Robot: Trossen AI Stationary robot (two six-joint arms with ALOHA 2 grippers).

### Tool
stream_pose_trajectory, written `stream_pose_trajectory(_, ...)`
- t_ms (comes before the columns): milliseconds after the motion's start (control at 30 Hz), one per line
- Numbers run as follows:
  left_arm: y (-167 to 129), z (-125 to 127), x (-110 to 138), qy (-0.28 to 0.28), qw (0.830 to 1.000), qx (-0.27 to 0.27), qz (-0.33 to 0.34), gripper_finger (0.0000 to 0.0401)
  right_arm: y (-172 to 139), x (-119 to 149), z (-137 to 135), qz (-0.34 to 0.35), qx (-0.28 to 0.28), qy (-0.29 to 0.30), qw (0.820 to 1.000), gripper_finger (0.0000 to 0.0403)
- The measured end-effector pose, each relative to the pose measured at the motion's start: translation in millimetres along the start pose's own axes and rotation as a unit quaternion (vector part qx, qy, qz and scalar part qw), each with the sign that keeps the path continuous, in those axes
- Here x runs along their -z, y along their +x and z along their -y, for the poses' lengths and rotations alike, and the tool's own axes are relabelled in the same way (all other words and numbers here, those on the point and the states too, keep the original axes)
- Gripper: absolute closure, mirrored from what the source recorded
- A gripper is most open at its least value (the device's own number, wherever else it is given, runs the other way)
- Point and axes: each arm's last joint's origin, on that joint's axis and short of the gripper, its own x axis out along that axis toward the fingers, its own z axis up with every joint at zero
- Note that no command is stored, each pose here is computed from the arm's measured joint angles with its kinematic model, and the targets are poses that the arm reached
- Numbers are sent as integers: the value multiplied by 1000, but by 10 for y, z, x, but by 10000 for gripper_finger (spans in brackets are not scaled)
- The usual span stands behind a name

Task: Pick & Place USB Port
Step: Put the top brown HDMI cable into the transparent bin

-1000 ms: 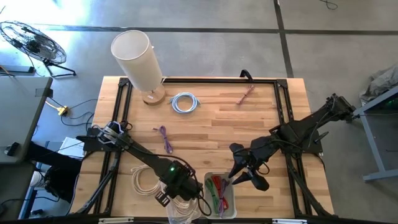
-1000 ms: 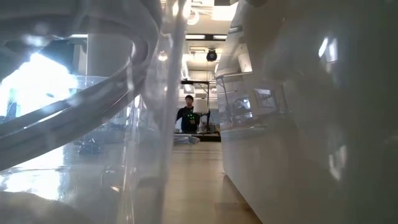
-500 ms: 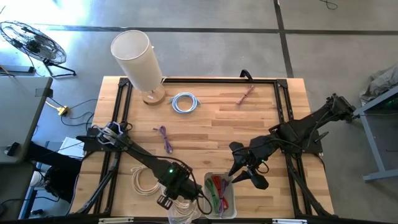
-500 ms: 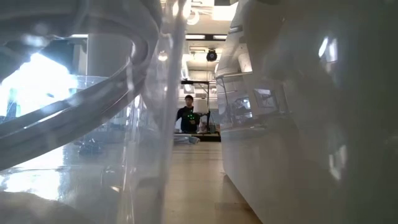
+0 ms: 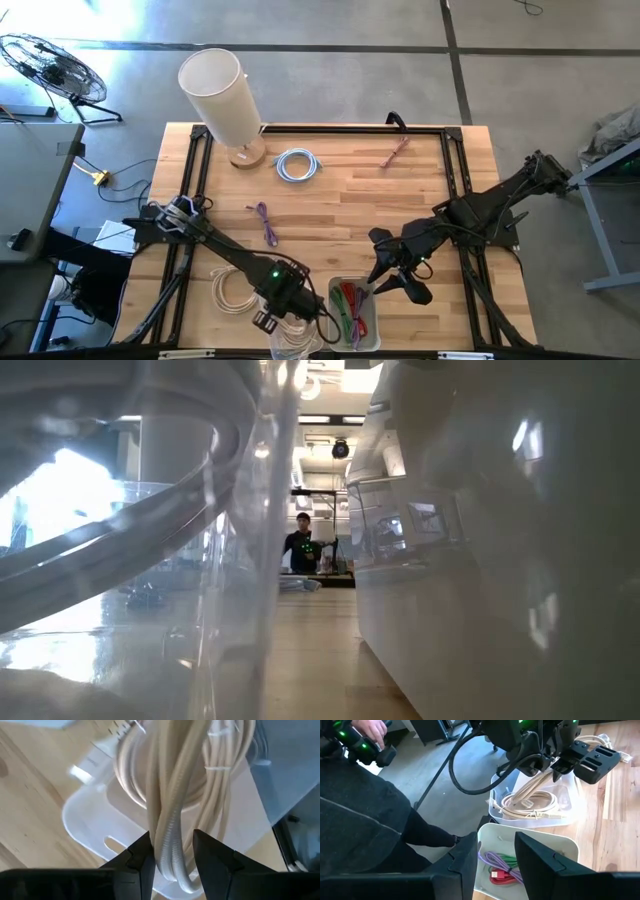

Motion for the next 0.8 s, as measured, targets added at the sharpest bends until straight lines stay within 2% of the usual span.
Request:
stream_pose_trajectory(100,-2,6,13,-9,1000,18,-7,277,0,-1,1,0,0,0,1000,281)
stream_pose_trajectory(300,-1,0,23,-11,1000,-10,-12,277,-7,-14,34,3,5,7,1000,281)
stream_pose_trajectory(567,-1,4,18,-12,1000,7,-10,277,-7,-14,34,3,5,16,1000,281)
stream_pose_trajectory(800,-3,32,10,-11,998,60,-7,277,-8,-16,39,6,12,16,1000,281)
